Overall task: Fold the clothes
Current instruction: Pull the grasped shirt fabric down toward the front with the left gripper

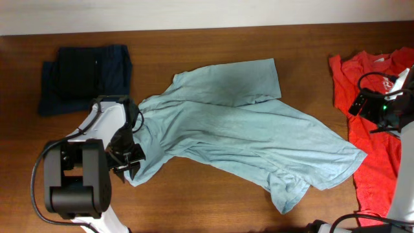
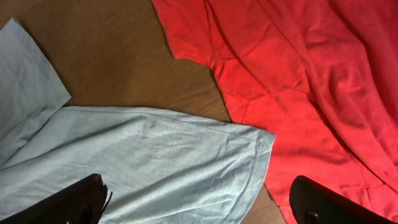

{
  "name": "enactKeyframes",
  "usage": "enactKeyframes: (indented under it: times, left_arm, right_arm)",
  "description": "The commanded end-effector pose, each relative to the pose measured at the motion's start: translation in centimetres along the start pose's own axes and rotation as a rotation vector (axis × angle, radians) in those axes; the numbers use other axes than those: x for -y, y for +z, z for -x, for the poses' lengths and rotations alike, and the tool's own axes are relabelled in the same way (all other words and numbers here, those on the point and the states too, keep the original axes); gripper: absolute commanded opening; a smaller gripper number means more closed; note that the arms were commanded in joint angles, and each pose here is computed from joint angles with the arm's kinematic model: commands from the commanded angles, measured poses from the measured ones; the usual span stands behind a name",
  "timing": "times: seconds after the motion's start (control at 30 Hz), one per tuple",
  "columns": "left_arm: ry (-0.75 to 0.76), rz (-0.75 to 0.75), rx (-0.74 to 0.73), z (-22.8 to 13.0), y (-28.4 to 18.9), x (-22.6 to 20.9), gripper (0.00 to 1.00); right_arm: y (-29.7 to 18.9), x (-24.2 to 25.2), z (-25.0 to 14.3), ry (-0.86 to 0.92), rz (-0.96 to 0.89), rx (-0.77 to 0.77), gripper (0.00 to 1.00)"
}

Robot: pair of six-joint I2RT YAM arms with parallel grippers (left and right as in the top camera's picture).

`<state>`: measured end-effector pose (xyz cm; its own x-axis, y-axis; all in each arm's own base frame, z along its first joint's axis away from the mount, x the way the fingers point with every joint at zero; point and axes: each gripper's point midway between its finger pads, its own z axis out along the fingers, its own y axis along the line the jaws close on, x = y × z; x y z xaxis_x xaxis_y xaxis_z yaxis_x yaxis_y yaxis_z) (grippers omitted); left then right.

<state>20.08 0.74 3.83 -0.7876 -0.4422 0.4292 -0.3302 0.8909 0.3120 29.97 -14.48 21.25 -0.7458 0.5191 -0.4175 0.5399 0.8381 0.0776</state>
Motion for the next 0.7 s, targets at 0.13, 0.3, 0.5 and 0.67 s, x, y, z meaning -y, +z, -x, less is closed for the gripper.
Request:
enactKeyframes:
  times: [0.13, 0.3, 0.5, 0.67]
  left_arm:
    - [-0.03, -0.001, -0.036, -0.5, -0.3, -2.1, 0.29]
    - [-0.088, -0.106, 0.093, 2.9, -1.2, -1.9, 0.26]
    - [-0.115, -0.245, 0.199, 5.6, -2.6, -0.7, 0.01]
    - [-0.036, -0.28, 0.253, 6.6, -4.3, -0.5, 0.0]
  right_arm:
    - [-0.5, 0.2, 0.4, 0.01, -0.008, 0.017, 0.99]
    - [-0.5, 0.2, 0.4, 0.01, -0.008, 0.017, 0.99]
    - [-0.5, 0.2, 0.4, 0.01, -0.008, 0.017, 0.99]
    - [-0.5, 0.2, 0.4, 0.01, -0.008, 0.017, 0.99]
